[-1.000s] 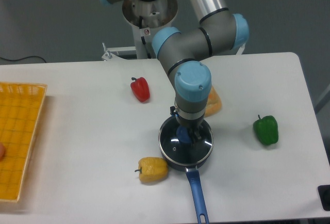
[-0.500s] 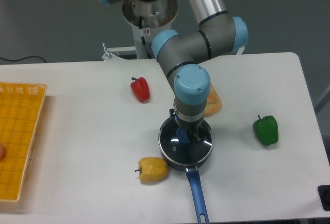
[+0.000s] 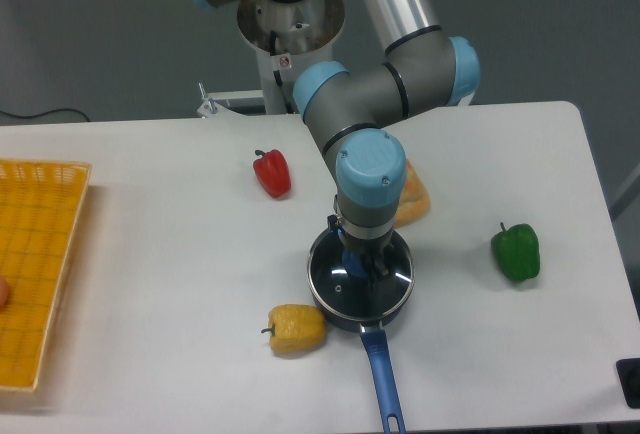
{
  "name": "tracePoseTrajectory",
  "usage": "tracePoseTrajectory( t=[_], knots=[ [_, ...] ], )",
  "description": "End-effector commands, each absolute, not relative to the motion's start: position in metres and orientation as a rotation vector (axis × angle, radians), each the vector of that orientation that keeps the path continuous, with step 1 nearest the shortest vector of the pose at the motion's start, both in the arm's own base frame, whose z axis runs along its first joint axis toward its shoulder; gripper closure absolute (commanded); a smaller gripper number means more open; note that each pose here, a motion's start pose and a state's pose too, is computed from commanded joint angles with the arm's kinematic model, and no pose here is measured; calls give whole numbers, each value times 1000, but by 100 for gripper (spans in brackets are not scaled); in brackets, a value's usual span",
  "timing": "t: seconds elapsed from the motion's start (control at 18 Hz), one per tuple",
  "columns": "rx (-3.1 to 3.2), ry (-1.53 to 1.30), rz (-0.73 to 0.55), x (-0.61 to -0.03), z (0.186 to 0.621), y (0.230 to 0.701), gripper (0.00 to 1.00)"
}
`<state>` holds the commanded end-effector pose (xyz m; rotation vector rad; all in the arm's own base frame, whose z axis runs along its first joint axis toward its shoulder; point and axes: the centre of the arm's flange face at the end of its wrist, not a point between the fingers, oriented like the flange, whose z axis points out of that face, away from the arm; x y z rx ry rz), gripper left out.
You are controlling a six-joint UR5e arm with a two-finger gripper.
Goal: Open the lid
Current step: 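Close the gripper around the blue lid knob, then lift the glass lid up off the saucepan by its knob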
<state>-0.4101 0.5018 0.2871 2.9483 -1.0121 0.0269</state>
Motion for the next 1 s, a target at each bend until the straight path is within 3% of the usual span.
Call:
tracePoseTrajectory(
  t=[0.22, 0.39, 0.67, 1.0],
  knots=[
    [2949, -1010, 27, -410, 287, 502, 4],
    [2948, -1012, 29, -409, 286, 503, 22],
    [2944, -1013, 30, -409, 286, 503, 35],
    [2945, -1018, 18, -410, 291, 505, 35]
  ],
)
